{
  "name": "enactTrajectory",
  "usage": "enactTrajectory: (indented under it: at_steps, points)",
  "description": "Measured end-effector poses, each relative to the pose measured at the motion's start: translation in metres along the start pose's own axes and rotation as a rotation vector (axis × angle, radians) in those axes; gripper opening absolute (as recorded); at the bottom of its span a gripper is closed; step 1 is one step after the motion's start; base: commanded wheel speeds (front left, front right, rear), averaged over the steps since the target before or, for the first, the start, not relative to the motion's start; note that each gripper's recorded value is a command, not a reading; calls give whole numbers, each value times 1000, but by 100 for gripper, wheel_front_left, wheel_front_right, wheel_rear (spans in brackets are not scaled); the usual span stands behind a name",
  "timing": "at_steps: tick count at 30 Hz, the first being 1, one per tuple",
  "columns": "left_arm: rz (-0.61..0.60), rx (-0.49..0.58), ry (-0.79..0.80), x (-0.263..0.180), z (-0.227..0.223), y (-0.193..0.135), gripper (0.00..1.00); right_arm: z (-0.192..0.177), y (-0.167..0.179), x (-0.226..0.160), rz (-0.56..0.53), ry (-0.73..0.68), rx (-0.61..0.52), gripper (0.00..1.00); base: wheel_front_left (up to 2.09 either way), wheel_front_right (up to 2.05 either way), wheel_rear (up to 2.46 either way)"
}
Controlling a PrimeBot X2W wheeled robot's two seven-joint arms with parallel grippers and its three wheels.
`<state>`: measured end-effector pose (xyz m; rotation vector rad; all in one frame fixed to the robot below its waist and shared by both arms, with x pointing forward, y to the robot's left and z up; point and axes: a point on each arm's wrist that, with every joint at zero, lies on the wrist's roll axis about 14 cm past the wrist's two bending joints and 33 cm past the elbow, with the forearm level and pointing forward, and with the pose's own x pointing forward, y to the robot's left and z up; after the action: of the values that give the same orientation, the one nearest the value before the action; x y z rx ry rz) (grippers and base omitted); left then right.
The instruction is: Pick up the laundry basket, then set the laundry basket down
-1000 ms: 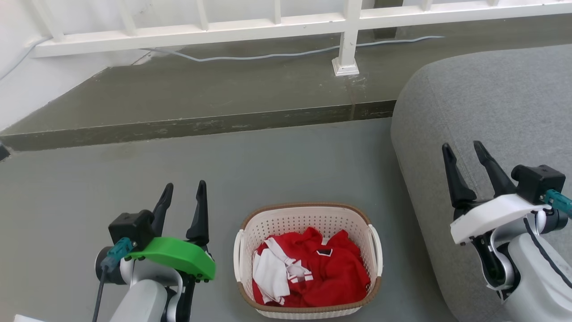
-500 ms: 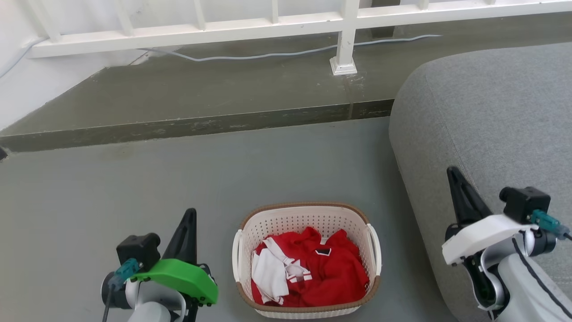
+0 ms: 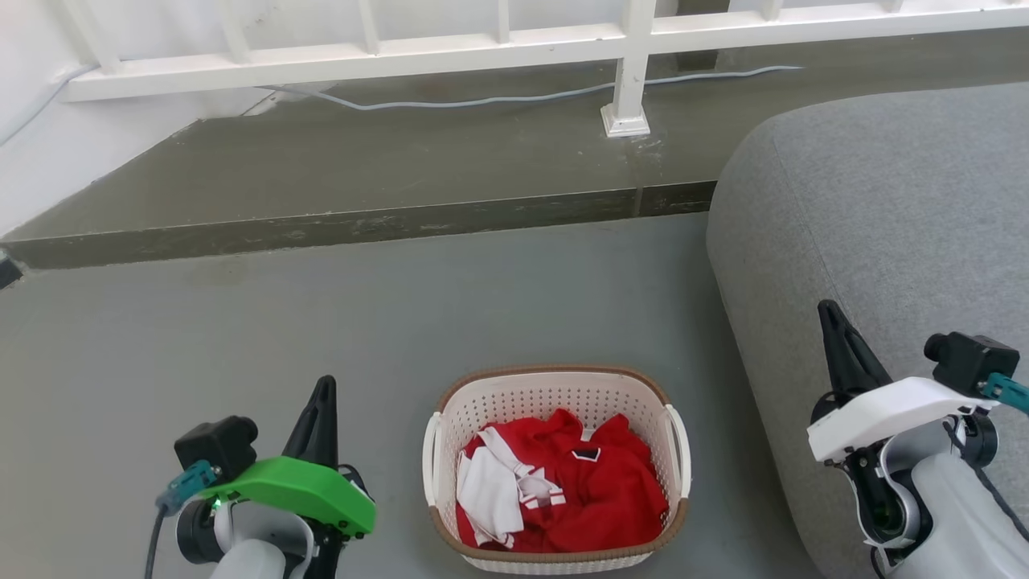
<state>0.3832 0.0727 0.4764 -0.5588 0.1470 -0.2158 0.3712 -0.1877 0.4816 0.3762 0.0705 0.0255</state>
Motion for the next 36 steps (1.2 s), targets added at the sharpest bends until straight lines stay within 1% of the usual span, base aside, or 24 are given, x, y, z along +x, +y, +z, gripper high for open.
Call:
enactTrajectory:
  at_steps: [23, 26, 27, 28, 33, 36]
  points:
    - [80, -261, -5, -2, 13, 26, 0, 1, -8, 6, -54, 18, 296, 0, 0, 0, 0]
    - [84, -278, -10, -2, 14, 28, 0, 1, -8, 6, -59, 23, 323, 0, 0, 0, 0]
    - [92, -299, -12, -2, 16, 30, 0, 2, -8, 7, -59, 17, 351, 0, 0, 0, 0]
    - [92, -299, -12, -2, 16, 30, 0, 2, -8, 7, -59, 17, 351, 0, 0, 0, 0]
    - [100, -352, -16, -3, 18, 35, 0, 1, -9, 8, -67, 22, 420, 0, 0, 0, 0]
    - [111, -397, -20, -4, 20, 39, 0, 2, -9, 8, -68, 21, 456, 0, 0, 0, 0]
